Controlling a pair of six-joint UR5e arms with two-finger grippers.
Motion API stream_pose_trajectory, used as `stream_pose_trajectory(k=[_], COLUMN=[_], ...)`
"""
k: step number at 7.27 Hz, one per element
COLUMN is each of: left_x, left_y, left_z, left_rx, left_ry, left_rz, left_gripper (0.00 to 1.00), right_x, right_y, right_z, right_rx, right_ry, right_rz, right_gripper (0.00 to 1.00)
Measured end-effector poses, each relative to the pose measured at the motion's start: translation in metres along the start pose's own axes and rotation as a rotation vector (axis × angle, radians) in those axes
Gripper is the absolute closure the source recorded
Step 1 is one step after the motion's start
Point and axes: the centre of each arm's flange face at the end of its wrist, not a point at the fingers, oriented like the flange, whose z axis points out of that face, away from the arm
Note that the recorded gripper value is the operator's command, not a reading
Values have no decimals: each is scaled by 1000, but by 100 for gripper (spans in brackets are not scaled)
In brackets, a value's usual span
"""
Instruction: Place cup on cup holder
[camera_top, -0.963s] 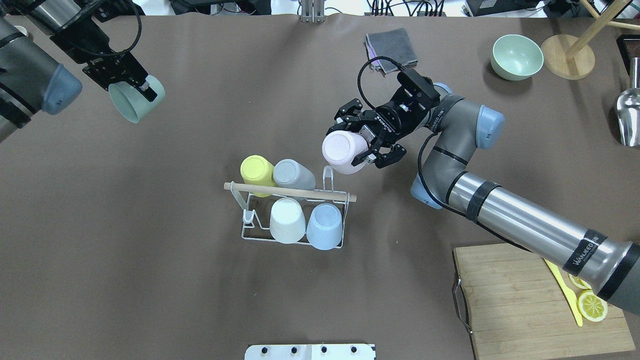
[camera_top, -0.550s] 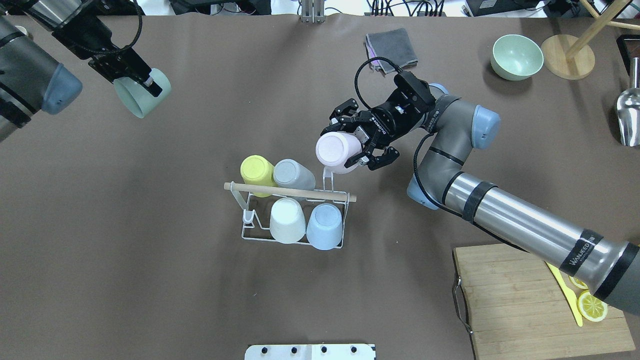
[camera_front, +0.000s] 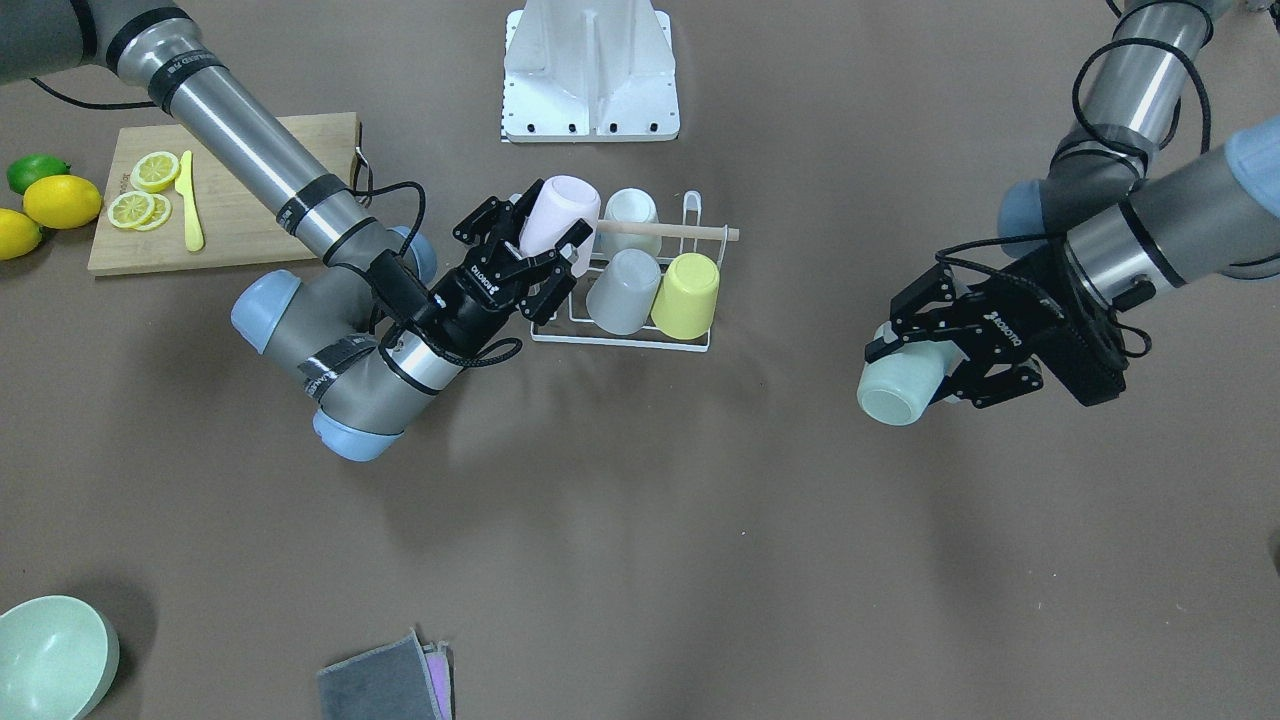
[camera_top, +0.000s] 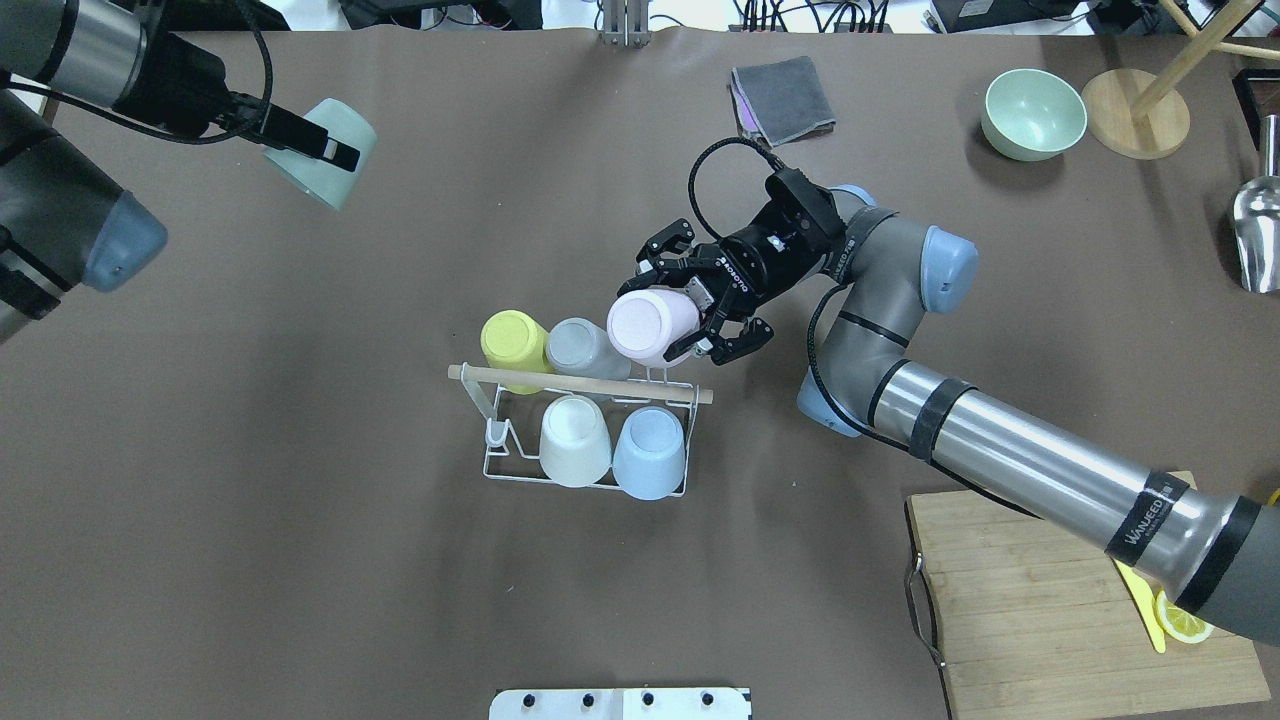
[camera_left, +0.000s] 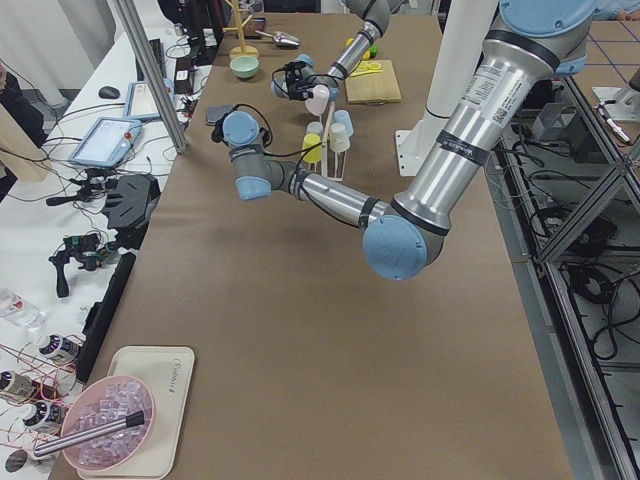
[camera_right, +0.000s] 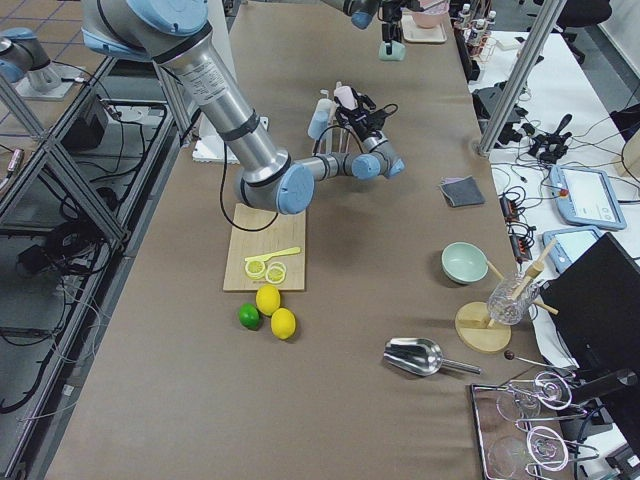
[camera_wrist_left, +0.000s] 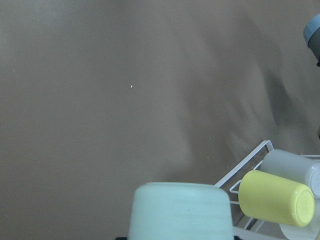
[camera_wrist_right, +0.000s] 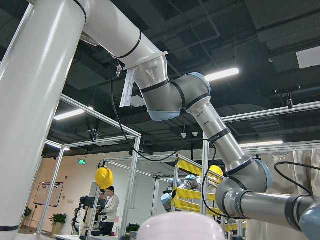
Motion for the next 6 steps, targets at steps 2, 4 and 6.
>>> stream_pose_trajectory(k=[2,4,6], left_x=[36,56,77], left_y=[21,36,75], left_z=[5,-16,-19], left_rx=[257,403,528], left_ry=[47,117,169], left_rz=[-110,-189,-206], left_gripper=[100,100,100], right_x=[-8,-14,-16], right_y=[11,14,14], right_z=[4,0,-4], right_rx=[3,-2,-1], right_ry=[-3,0,6], right_rz=[17,24,29], right_gripper=[81,48,13])
